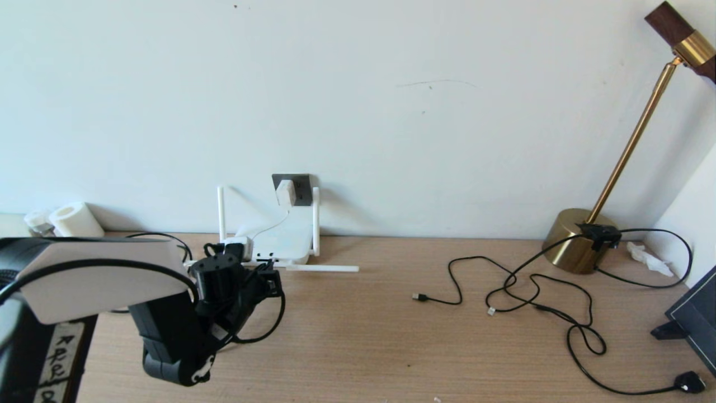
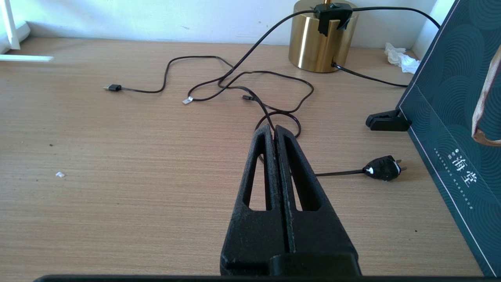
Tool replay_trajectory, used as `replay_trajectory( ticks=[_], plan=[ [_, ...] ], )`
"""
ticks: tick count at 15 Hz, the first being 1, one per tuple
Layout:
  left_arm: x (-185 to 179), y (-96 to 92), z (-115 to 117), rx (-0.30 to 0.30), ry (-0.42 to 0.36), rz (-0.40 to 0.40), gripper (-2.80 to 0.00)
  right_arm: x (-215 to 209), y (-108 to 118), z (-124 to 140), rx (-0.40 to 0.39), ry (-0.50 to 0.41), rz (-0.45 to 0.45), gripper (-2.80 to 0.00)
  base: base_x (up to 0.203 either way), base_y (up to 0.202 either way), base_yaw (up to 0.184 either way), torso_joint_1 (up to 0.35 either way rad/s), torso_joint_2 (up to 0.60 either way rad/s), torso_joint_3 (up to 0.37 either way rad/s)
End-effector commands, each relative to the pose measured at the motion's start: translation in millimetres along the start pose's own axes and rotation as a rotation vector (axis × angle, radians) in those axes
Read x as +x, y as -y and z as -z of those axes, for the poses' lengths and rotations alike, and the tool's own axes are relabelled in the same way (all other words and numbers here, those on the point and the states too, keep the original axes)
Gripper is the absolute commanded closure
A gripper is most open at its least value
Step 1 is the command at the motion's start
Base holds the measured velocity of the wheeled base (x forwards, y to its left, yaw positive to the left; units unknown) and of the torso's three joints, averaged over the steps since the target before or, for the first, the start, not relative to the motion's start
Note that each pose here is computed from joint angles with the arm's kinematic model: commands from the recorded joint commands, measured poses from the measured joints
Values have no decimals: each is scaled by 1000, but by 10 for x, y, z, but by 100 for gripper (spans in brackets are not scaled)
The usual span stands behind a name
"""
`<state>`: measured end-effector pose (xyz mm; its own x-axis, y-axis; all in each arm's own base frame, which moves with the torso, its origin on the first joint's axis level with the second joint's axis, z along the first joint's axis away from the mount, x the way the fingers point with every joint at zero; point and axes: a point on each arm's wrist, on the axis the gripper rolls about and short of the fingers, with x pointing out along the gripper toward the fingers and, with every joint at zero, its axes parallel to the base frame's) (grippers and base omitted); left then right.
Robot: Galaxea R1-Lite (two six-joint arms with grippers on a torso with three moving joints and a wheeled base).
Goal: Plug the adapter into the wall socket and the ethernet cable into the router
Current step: Plug cable into router interface
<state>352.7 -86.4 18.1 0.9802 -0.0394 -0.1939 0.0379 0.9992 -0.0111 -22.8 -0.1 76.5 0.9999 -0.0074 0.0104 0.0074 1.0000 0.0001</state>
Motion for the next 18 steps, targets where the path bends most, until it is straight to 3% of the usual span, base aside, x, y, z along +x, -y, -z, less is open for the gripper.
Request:
replay_trajectory(
  ticks=[1,18],
  plan=[
    [7,2,-3,-2,8,-1,0,0,0,0,0,0,0,0,0,0,0,0,0,0],
    [11,1,27,0,-1,-1,0,0,0,0,0,0,0,0,0,0,0,0,0,0]
  ],
)
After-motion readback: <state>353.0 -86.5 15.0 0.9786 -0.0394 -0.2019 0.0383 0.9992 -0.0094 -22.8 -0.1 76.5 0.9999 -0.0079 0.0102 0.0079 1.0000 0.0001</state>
